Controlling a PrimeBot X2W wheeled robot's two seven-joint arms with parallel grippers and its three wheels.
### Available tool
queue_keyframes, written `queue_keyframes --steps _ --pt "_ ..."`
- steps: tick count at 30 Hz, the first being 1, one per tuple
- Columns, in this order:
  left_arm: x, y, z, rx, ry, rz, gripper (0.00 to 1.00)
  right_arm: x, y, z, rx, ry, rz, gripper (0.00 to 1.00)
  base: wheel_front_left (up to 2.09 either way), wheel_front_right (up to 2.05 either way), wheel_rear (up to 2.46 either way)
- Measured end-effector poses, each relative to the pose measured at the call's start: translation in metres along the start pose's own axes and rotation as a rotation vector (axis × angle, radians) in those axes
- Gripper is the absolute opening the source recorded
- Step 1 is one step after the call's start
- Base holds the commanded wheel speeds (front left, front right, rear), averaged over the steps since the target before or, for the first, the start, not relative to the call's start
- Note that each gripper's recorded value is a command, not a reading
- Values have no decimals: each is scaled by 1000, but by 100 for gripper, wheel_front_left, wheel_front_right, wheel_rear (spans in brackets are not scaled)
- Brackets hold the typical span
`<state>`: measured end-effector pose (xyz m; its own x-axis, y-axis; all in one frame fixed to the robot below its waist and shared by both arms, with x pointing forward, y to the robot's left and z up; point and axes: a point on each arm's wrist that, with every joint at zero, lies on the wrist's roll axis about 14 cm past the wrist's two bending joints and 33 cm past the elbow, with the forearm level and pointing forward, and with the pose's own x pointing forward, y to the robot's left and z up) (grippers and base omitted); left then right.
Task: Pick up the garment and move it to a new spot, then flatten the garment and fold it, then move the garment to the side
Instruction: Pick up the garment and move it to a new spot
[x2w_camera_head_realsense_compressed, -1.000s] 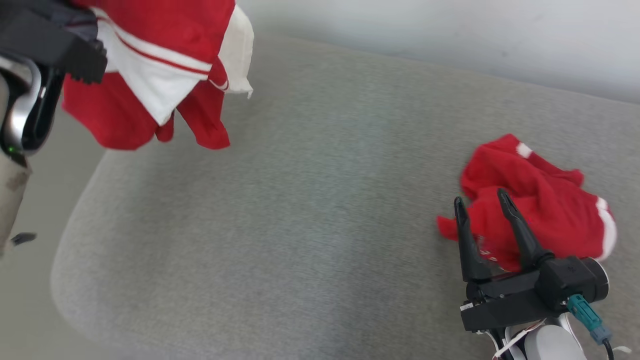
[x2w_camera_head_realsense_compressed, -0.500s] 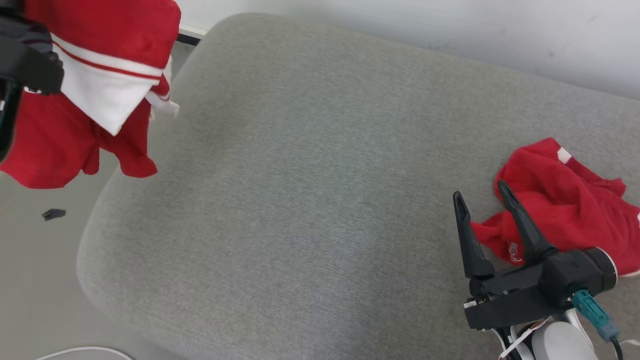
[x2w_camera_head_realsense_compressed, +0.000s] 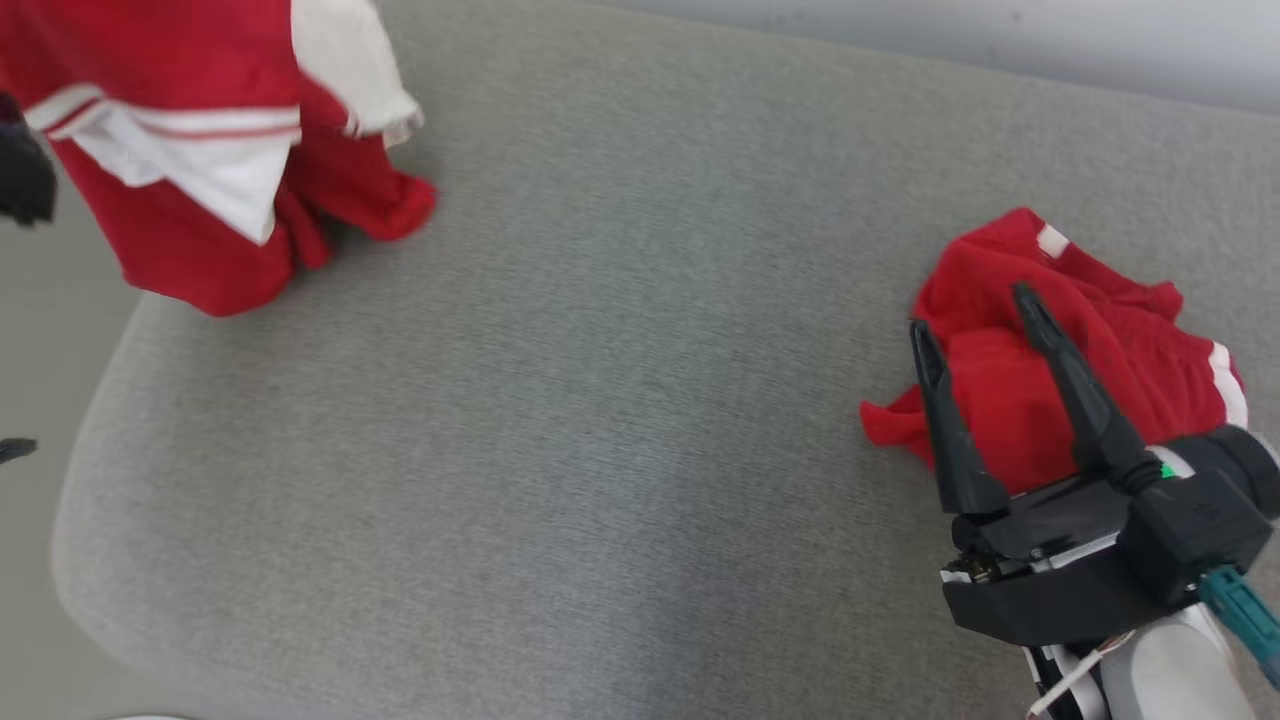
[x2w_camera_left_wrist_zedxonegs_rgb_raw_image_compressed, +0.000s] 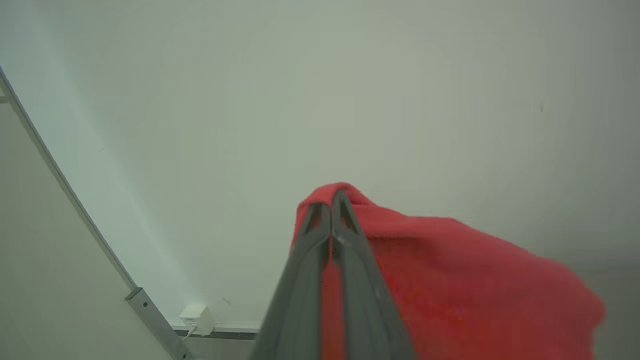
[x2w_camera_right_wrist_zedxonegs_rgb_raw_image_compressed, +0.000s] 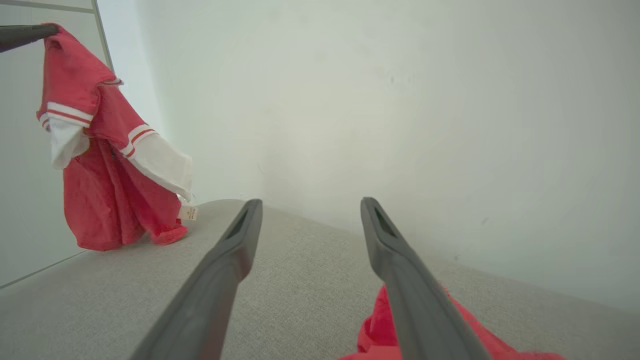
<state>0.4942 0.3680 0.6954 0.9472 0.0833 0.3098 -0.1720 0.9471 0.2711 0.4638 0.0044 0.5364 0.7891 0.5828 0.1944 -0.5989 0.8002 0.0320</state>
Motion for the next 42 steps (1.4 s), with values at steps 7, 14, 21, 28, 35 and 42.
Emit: queue_keyframes --steps 7,14,21,28,35,42 --pt "-8 -20 -88 -91 194 21 0 -5 -18 3 -34 7 -28 100 0 0 0" --pt "-33 -57 -171 -191 396 24 0 -10 -33 2 -61 26 -54 100 0 0 0" --pt "-57 -76 -212 -209 527 17 100 -12 -37 0 -69 40 -63 100 0 0 0" --pt "-36 -52 -176 -144 425 23 100 -10 -30 4 -55 23 -55 100 0 0 0" --pt "-10 -41 -115 -81 258 -6 100 -12 -24 18 -37 -25 -66 100 0 0 0" --pt "19 -77 -52 -98 54 -91 100 -28 -37 27 -44 -54 -139 100 0 0 0"
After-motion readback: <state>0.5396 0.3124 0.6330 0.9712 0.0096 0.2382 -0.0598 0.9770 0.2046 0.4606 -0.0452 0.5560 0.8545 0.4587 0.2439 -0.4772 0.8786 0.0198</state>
